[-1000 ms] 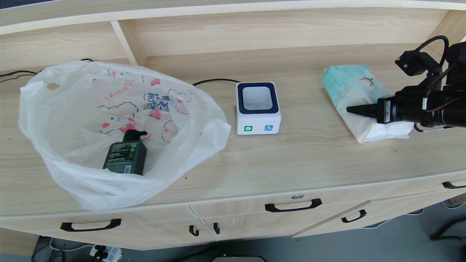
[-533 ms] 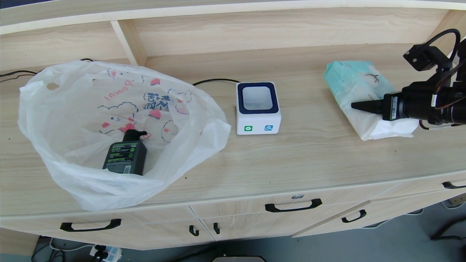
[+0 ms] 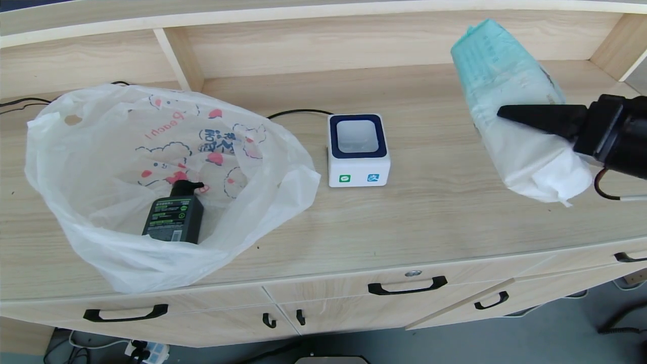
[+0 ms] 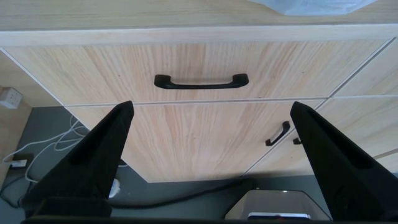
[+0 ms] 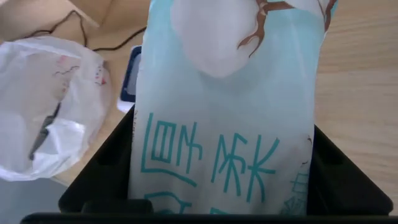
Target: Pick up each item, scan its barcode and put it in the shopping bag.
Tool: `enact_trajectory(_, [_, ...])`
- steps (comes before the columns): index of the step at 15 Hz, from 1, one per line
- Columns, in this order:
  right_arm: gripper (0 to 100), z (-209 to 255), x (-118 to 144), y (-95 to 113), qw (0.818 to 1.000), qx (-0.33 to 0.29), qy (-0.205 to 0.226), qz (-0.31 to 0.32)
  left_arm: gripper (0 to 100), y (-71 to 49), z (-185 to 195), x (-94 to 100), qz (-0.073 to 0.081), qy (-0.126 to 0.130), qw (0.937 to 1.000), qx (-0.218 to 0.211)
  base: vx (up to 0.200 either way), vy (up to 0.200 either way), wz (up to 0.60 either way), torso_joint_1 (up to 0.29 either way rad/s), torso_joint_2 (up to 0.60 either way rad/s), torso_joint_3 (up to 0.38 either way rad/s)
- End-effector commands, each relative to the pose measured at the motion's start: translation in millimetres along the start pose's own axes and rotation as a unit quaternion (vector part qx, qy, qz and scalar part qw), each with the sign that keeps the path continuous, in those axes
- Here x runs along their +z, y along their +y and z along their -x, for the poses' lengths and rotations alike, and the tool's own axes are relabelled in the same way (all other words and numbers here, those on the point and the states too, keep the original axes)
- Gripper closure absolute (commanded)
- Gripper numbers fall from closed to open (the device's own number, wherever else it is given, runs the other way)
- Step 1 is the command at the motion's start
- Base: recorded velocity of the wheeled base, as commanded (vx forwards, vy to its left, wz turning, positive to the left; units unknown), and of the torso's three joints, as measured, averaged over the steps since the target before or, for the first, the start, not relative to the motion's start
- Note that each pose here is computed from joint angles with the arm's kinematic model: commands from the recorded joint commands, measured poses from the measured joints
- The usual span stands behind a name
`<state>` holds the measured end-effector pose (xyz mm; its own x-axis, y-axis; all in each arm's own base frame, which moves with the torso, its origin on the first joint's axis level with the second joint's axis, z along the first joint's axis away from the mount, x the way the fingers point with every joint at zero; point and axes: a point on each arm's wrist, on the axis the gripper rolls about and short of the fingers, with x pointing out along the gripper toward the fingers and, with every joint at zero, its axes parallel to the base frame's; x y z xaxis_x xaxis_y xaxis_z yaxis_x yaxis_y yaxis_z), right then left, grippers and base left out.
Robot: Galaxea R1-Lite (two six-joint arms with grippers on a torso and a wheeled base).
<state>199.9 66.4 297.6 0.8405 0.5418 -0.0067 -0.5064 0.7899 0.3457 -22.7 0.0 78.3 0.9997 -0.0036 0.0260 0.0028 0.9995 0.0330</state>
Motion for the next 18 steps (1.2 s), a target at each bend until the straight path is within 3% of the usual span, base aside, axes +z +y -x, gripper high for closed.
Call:
enact_trajectory(1, [100,57.8,-28.1,47.9,0.981,0.143,0.007,-0.128,0,0.0,0.0,0.0,0.003,0.0,1.0,0.0,0.0,0.0,0.0,0.0,0.0,0.0])
enact_trajectory(3, [100,68.9,-32.0,60.8,0.959,0.191,0.034,-0.206,0,0.0,0.0,-0.1,0.001,0.001,1.0,-0.001,0.0,0.0,0.0,0.0,0.0,0.0])
enact_trajectory(4, [100,78.2,-32.7,70.7,0.927,0.236,0.059,-0.285,0,0.0,0.0,-0.1,0.002,0.001,1.0,-0.001,0.0,0.0,0.0,0.0,0.0,0.0])
enact_trajectory(6, [100,76.4,-35.8,71.3,0.902,0.251,0.064,-0.345,0,0.0,0.0,-0.1,0.004,0.001,1.0,0.0,0.0,0.0,0.0,0.0,0.0,0.0])
enact_trajectory(9, [100,54.6,-43.3,71.6,0.884,0.249,0.074,-0.389,0,0.0,0.0,-0.1,0.004,0.001,1.0,0.0,0.0,0.0,0.0,0.0,0.0,0.0])
enact_trajectory(10, [100,41.1,-44.9,73.5,0.87,0.255,0.075,-0.415,0,0.0,0.0,0.0,0.003,0.0,1.0,0.0,0.0,0.0,0.0,0.0,0.0,0.0])
enact_trajectory(12, [100,28.0,-48.2,74.6,0.864,0.264,0.075,-0.423,0,0.0,0.0,0.0,0.003,0.0,1.0,0.0,0.0,0.0,0.0,0.0,0.0,0.0])
enact_trajectory(15, [100,26.8,-46.4,76.3,0.816,0.289,0.095,-0.491,0,0.0,0.0,0.0,0.004,0.0,1.0,0.0,0.0,0.0,0.0,0.0,0.0,0.0])
enact_trajectory(18, [100,25.9,-56.6,73.6,0.791,0.298,0.121,-0.52,0,0.0,0.0,0.0,0.0,0.0,1.0,0.0,0.0,0.0,0.0,0.0,0.0,0.0])
